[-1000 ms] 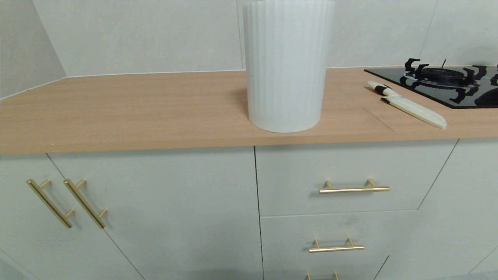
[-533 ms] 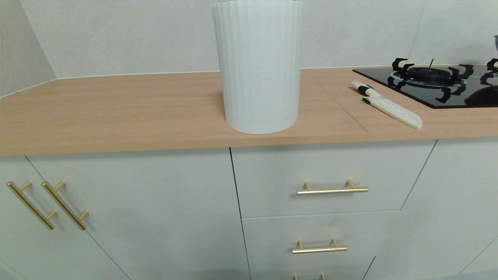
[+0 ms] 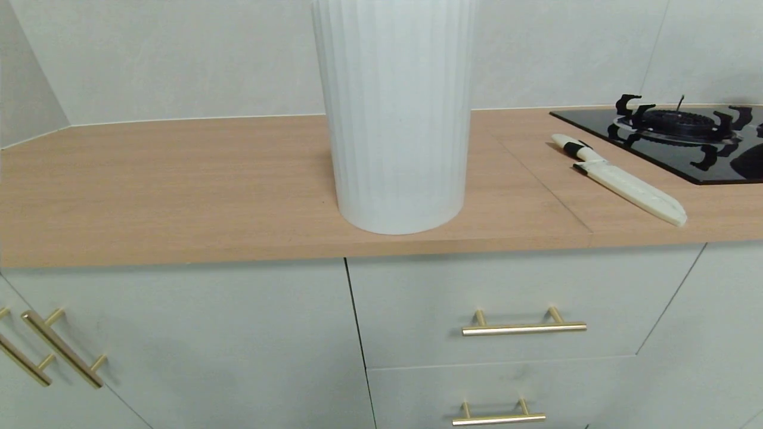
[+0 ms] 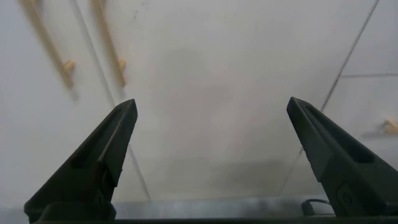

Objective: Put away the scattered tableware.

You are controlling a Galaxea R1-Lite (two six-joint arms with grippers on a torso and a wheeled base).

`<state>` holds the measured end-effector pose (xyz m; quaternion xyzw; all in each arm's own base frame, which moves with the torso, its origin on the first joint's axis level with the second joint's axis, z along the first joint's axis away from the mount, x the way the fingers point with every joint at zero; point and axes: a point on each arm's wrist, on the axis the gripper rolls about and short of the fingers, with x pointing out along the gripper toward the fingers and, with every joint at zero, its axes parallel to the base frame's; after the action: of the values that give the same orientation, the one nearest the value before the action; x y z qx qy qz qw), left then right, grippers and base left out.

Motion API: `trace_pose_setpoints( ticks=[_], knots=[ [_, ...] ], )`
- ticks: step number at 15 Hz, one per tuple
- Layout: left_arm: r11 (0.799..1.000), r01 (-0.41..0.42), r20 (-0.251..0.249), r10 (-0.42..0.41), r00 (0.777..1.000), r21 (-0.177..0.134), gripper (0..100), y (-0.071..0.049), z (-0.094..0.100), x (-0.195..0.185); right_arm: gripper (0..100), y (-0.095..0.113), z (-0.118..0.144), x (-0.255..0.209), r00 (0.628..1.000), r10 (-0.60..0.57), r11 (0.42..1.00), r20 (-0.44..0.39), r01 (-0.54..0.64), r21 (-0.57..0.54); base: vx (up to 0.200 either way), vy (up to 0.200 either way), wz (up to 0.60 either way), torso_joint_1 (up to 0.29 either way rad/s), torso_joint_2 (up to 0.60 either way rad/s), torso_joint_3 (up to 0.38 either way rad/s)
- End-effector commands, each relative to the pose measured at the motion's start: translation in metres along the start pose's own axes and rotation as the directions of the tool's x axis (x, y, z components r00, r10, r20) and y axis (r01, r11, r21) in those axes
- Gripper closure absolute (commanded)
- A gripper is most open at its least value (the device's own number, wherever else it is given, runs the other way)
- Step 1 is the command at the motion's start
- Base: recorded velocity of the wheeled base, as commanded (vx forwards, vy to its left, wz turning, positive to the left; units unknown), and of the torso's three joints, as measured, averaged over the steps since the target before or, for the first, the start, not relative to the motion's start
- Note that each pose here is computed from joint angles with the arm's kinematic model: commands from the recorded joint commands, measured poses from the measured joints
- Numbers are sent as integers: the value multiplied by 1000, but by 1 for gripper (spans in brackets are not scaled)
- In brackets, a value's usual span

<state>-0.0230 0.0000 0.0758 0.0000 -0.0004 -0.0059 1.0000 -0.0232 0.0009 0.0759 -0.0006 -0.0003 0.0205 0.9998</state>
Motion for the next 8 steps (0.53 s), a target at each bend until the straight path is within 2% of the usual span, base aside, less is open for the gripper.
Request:
trace_pose_setpoints(
  ticks=[1,8],
  knots=[
    [1000,1,-1,-1,1000,0,0,0,0,0,0,0,0,0,1000,0,1000,-1,0,0,0,0,0,0,0,0],
    [1000,1,-1,-1,1000,0,0,0,0,0,0,0,0,0,1000,0,1000,-2,0,0,0,0,0,0,0,0]
  ],
)
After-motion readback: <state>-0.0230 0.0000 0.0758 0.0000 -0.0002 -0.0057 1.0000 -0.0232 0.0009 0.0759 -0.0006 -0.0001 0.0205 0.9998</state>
